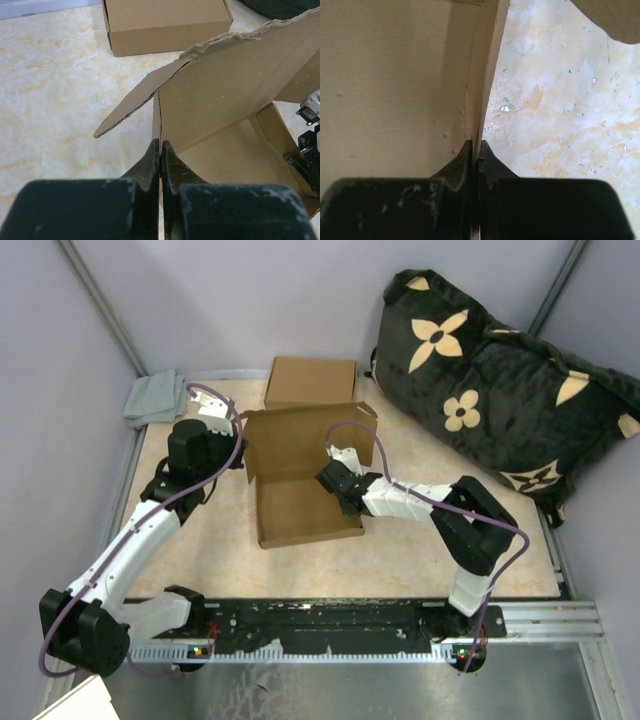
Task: Fold the paper box
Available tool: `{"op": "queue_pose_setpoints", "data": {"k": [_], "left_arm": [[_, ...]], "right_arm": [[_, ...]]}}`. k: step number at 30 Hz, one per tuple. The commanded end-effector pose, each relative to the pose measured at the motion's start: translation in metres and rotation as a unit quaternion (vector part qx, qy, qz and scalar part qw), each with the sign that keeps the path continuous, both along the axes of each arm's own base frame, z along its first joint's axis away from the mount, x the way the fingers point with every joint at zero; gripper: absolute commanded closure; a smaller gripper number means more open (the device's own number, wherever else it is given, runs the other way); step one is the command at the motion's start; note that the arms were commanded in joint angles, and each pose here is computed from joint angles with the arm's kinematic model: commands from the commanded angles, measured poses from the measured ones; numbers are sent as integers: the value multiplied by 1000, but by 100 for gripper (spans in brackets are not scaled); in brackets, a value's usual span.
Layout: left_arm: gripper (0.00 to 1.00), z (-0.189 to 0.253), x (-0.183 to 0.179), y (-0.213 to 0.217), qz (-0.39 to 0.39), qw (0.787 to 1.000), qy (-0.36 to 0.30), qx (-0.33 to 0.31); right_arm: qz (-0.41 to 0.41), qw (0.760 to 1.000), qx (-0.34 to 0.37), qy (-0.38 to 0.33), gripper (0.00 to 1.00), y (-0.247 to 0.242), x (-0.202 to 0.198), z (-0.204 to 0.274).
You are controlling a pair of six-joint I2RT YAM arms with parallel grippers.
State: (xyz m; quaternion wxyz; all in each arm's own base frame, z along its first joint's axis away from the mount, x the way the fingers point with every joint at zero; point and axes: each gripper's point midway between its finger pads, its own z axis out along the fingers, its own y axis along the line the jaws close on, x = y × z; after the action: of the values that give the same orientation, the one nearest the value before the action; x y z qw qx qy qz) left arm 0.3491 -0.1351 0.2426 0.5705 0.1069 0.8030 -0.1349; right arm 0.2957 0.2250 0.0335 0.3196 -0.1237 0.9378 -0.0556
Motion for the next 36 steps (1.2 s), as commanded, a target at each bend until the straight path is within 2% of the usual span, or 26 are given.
{"op": "queue_pose_setpoints", "data": {"k": [1,5,8,16,24,27,30,36], "left_arm": [[100,11,-3,-8,-18,1000,-19,-12],[100,12,-2,-5,-10,1000,-23,-5],[100,12,-1,-2,-4,1000,-27,0],[100,13,-2,2,5,1000,-31,1],[100,14,-2,-2,-2,999,-32,-6],[100,14,-2,-2,-3,999,-35,-9],[100,14,-2,-3,-5,999,-35,-11],[100,13,-3,-4,-6,999,-33,-14]], "right_arm": [[-36,998,-42,-2,100,-14,-1,-25],[-32,999,22,-13,66,2,1,-13],[-30,997,61,-34,54,8,8,12],[-39,987,114,-108,42,-14,26,91],[-27,966,159,-204,40,-52,43,179],[15,970,178,-166,46,-40,44,172],[54,973,201,-99,50,-16,36,142],[70,979,189,-8,47,9,21,72]]}}
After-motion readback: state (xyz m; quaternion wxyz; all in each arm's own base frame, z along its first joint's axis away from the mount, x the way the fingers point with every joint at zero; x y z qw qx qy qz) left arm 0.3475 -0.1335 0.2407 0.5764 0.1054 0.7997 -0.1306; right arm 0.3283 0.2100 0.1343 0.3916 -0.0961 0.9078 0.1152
